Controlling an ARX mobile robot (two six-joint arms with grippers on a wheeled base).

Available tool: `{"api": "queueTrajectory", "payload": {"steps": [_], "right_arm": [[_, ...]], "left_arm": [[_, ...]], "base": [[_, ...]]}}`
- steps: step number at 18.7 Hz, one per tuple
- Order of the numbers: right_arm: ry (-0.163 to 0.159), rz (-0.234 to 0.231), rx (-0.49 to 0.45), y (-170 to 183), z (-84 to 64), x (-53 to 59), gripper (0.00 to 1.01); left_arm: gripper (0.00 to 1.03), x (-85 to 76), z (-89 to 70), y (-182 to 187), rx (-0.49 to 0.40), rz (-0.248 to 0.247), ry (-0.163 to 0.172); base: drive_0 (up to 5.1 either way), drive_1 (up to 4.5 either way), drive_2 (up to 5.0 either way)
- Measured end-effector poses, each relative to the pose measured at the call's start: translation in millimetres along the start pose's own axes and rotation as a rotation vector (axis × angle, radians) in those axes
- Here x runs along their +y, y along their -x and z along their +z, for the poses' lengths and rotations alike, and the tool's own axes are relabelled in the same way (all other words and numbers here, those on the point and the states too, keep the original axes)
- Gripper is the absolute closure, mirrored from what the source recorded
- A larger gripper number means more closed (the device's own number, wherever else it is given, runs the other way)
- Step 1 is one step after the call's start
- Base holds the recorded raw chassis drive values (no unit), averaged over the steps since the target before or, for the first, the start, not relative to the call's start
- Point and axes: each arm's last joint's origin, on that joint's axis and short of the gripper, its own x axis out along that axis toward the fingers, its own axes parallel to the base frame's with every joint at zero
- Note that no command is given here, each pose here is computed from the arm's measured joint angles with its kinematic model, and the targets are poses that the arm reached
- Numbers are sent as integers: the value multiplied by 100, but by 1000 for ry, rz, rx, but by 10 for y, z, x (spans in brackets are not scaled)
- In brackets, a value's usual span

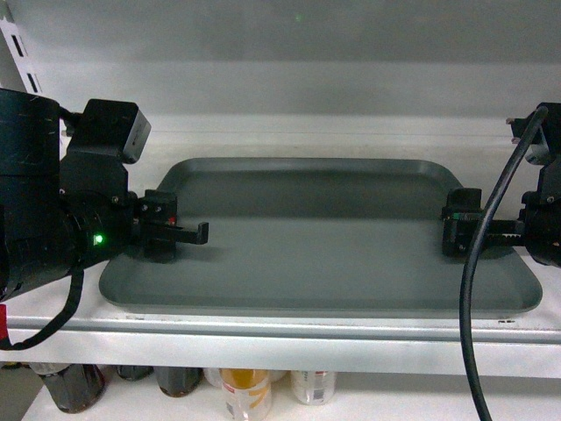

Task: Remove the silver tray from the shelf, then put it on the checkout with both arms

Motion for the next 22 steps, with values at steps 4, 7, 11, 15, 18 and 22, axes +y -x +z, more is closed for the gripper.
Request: {"api": "queueTrajectory", "payload": {"steps": [4,7,11,15,18,22], "right_arm": [[13,5,-4,41,-12,34,38],[19,15,-6,58,-12,76,71],[-18,17,-12,87,6,123,98],[-28,14,-20,112,0,133,98],[-29,16,-37,172,42,134,98],[-20,22,-78,270,150,141,98]], "left_arm": [[98,4,-12,10,-5,6,56],[99,3,-11,12,-11,8,88],[99,1,-23,21,-13,6,99],[99,2,-32,45,-13,2,101],[99,5,-39,79,-10,2,102],[99,3,-25,155,-7,-1,108]], "base": [[0,0,0],[0,0,0],[0,0,0],[0,0,0],[0,0,0],[0,0,0]]}}
